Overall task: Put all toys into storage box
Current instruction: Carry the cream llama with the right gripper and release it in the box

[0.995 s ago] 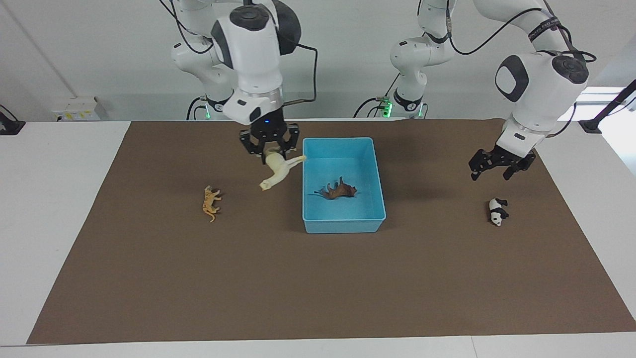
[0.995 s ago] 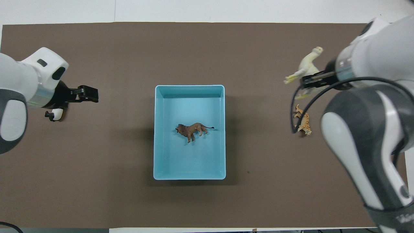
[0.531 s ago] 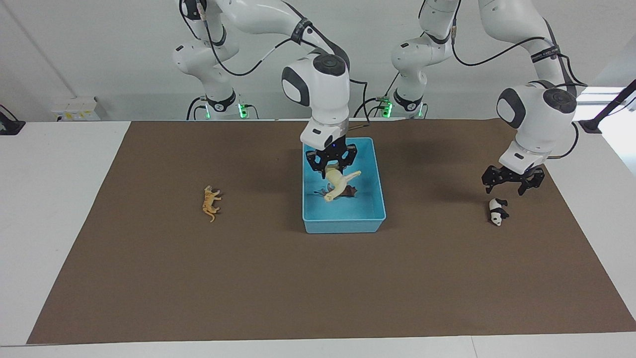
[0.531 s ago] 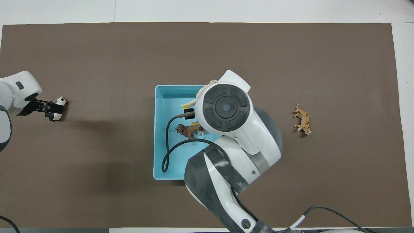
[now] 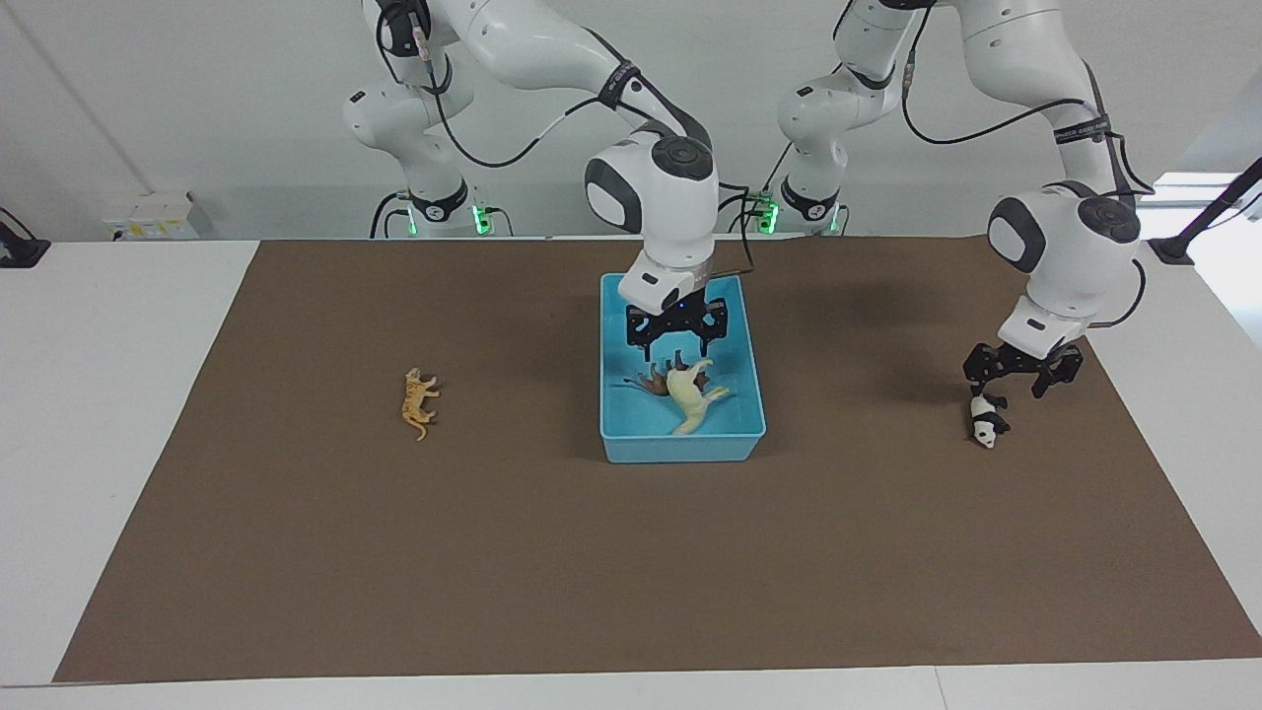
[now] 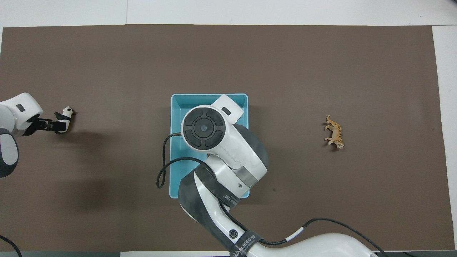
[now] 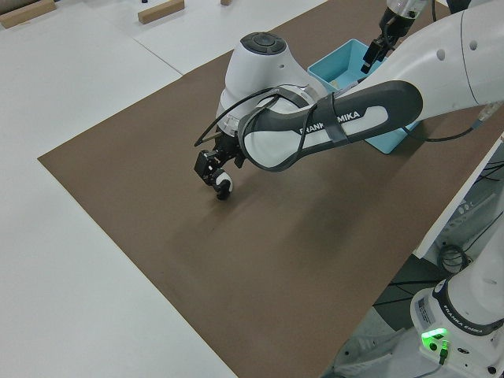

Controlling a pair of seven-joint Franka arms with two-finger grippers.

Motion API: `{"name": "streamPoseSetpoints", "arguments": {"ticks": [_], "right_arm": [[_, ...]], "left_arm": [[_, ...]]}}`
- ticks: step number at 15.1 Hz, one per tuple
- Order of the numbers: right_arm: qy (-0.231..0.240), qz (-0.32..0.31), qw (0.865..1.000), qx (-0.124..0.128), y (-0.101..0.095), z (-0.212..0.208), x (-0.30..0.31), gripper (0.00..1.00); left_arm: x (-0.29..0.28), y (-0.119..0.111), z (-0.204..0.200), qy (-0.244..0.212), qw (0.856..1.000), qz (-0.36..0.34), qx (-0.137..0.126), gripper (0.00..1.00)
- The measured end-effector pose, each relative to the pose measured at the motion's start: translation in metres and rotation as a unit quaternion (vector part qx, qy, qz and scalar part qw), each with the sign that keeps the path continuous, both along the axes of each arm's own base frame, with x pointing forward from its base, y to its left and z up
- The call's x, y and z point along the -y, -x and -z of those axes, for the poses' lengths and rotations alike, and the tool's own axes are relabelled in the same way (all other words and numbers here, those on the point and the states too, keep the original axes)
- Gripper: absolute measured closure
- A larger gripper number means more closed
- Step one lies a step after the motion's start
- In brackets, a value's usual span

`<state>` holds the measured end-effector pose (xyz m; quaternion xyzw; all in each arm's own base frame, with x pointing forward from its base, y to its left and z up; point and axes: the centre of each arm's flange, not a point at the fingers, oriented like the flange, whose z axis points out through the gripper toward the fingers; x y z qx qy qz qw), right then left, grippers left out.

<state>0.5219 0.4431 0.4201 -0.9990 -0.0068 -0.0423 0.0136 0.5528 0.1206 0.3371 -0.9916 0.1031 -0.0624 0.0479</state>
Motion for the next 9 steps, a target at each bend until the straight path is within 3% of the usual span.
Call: {"name": "streamPoseSetpoints", "arguments": {"ticks": [3, 6, 9], "right_arm": [[0.004, 0.028, 1.000, 0.006, -0.022, -0.029, 0.031, 0.00], [0.009, 0.048, 0.999, 0.011, -0.065, -0.060, 0.116, 0.00], [0.021, 0.041, 0.999, 0.002, -0.102, -0.062, 0.208, 0.00]], "left_arm": [[0.002, 0.006, 0.013, 0.003, 1.000, 0.000, -0.008, 0.00], [0.001, 0.006, 0.021, 0.005, 1.000, 0.001, -0.010, 0.00], [0.001, 0.006, 0.030, 0.007, 1.000, 0.000, -0.016, 0.00]]}}
